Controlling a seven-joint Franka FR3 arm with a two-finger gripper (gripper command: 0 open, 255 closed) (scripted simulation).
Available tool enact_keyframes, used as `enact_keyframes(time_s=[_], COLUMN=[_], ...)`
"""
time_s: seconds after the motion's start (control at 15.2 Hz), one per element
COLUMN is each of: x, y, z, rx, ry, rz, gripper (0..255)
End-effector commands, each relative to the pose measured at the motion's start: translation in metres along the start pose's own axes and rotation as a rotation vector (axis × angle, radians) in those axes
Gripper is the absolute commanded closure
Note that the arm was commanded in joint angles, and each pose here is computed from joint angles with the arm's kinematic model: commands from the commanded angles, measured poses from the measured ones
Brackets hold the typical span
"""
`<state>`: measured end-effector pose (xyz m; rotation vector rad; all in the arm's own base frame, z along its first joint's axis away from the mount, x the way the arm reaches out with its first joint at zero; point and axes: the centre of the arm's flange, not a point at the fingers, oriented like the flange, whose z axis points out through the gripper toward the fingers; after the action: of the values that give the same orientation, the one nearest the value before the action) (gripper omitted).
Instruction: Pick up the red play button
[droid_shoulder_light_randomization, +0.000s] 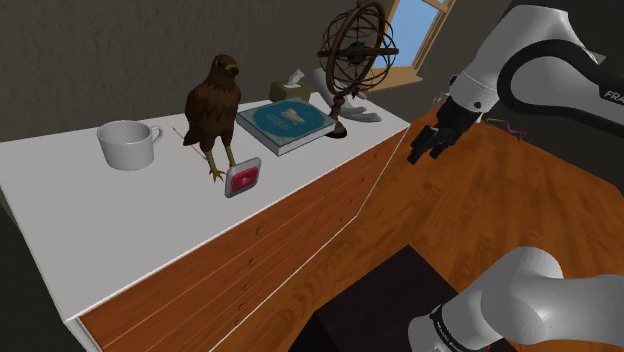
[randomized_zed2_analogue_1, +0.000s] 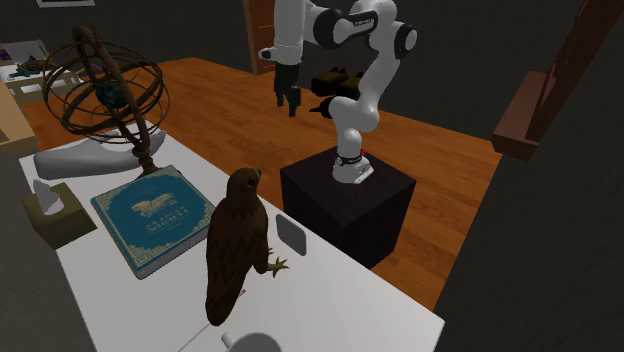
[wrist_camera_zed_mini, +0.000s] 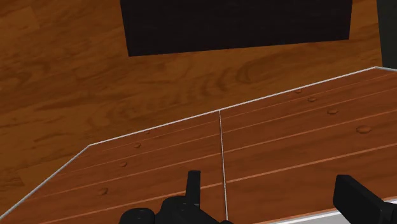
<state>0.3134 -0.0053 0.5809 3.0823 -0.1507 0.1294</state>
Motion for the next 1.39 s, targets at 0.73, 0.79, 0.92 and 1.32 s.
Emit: enact_keyframes(time_s=[0.73,0.79,0.92,1.32], x=[-0.004,-0.002,0.004,0.032], y=[-0.146,-0.159,-0.185,-0.260], z=[0.016,0.018,0.021,0.032], rx=[-0.024,-0.026,-0.030,-0.043], ry=[-0.031,-0.033,-0.039,-0.055], rz=[0.369,0.403,0.470,0.671], gripper=[0,0,0,0])
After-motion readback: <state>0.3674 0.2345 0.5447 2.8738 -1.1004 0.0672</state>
